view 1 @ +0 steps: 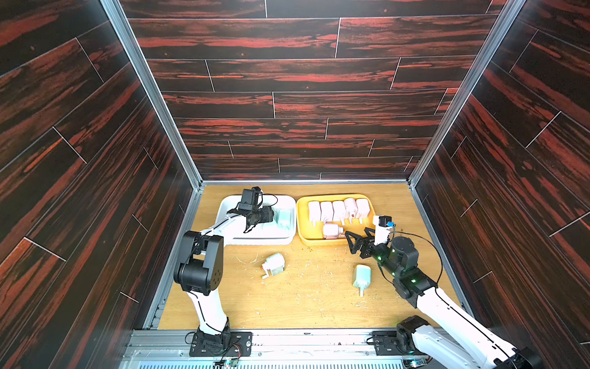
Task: Place the pencil sharpeners by color into the storage box
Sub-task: Place the pencil sharpener in the storage box.
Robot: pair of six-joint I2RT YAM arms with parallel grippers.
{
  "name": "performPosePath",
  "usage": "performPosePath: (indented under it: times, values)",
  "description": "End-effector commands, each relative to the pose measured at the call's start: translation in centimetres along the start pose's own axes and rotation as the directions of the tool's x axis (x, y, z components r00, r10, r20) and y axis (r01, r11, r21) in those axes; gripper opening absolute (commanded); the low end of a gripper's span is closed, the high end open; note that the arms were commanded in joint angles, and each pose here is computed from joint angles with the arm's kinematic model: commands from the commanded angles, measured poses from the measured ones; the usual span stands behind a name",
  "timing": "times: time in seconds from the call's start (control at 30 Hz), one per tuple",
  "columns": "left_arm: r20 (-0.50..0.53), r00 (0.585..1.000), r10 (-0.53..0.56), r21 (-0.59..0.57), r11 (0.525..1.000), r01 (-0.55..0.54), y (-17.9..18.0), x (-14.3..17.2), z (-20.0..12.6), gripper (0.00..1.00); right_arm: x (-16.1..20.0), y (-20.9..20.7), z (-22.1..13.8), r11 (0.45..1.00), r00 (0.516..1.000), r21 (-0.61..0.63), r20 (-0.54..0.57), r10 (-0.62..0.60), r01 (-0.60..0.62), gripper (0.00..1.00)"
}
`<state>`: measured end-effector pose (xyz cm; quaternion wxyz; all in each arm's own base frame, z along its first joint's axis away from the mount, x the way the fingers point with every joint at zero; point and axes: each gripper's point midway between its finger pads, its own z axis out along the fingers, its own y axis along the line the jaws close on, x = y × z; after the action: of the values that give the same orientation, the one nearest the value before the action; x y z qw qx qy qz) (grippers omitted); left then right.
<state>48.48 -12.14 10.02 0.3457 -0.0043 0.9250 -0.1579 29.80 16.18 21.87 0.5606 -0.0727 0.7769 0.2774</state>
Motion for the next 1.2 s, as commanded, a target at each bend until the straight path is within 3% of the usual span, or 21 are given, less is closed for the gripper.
performPosePath:
  times: [0.0,0.33,0.87,0.97,1.1,1.17]
  values:
    - [0.007,0.999,0.037,-0.027,0.999,-0.037,-0.2,-0.7,-0.6,0.2,-0.9,0.4,-0.2,1.0,1.0,-0.004,0.015,-0.016,0.016,0.98]
    - [-0.016,0.999,0.045,-0.016,0.999,-0.045,-0.7,0.0,0.1,0.34,-0.7,0.3,-0.1,1.0,1.0,-0.003,0.004,-0.018,0.018,0.98]
    - [-0.044,0.998,0.048,-0.014,0.999,-0.049,-1.4,0.4,1.0,0.67,-0.6,0.0,-0.3,1.0,1.0,0.017,0.003,-0.022,0.022,0.98]
    - [-0.046,0.998,0.046,-0.008,0.999,-0.046,-1.5,0.3,0.9,0.71,-0.9,-2.5,-0.5,0.987,0.999,0.157,0.03,0.021,-0.025,0.98]
    - [-0.029,0.999,0.042,-0.01,0.999,-0.042,-1.6,-0.2,0.4,0.78,-0.3,-7.7,-1.7,0.889,0.997,0.451,0.038,0.07,-0.08,0.98]
    - [-0.025,0.999,0.043,-0.009,0.999,-0.043,-1.7,-0.3,0.2,0.81,0.2,-8.6,-1.7,0.86,0.998,0.506,0.004,0.066,-0.059,0.98]
